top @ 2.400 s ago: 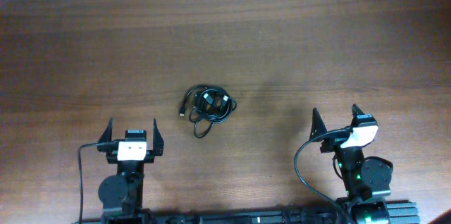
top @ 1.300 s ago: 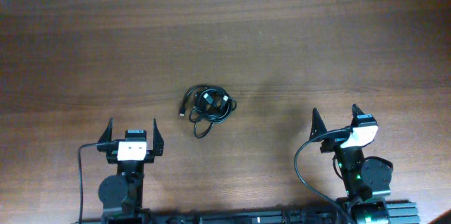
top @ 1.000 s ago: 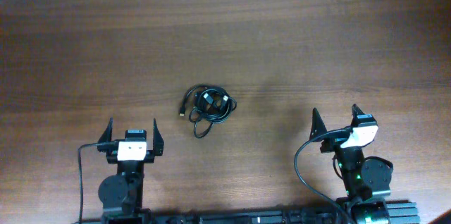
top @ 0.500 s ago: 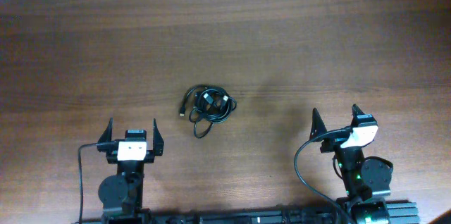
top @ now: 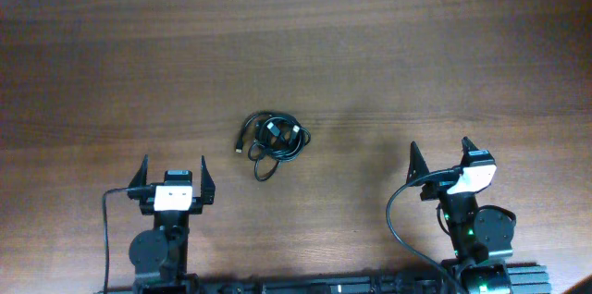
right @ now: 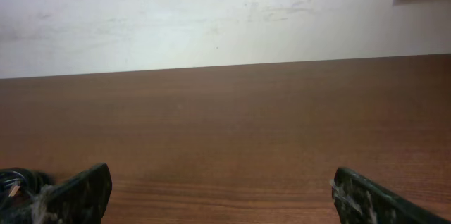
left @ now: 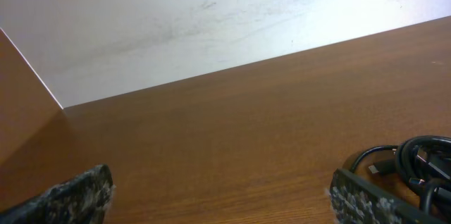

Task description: Untangle cables

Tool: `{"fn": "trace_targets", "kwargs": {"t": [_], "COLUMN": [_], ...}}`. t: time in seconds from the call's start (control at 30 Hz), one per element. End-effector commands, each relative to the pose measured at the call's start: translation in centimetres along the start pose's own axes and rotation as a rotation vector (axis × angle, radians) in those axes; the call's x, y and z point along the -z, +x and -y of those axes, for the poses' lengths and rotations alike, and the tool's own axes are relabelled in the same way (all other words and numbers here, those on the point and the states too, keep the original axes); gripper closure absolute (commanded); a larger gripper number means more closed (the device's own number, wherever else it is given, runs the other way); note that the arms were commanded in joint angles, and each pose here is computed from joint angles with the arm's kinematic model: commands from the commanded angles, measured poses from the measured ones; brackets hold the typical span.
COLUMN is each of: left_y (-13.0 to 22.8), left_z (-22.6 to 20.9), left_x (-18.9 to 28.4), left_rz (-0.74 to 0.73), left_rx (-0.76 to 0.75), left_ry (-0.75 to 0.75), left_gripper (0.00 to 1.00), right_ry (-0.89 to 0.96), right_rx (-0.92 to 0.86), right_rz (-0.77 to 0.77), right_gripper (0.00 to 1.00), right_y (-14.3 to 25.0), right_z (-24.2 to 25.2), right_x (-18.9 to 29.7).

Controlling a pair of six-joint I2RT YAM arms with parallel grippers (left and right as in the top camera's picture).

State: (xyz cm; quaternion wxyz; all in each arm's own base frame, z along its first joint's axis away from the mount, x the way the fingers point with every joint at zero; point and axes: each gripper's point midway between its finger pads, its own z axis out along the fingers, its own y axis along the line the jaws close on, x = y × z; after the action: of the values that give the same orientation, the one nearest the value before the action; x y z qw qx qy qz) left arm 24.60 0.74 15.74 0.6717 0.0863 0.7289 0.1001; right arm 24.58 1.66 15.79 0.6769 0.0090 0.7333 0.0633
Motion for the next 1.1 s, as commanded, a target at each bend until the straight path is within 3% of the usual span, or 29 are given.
{"fn": "trace_targets", "kwargs": {"t": [0.0, 1.07], "left_y": [0.18, -0.34], "left_z": [-0.12, 0.22], "left_x": [0.01, 0.03], "left_rz": [-0.005, 0.017], "left_rx": [0.011, 0.071], "left_ry": [-0.007, 0.016], "left_gripper": [0.01, 0.01], "right_ry": [0.016, 0.016], "right_rx": [-0.003, -0.003], "right_rz": [0.002, 0.002], "right_gripper": [0.01, 0.01], "right_y": [0.07, 0.06], "right_z": [0.31, 0.31], "right_x": [0.04, 0.04]}}
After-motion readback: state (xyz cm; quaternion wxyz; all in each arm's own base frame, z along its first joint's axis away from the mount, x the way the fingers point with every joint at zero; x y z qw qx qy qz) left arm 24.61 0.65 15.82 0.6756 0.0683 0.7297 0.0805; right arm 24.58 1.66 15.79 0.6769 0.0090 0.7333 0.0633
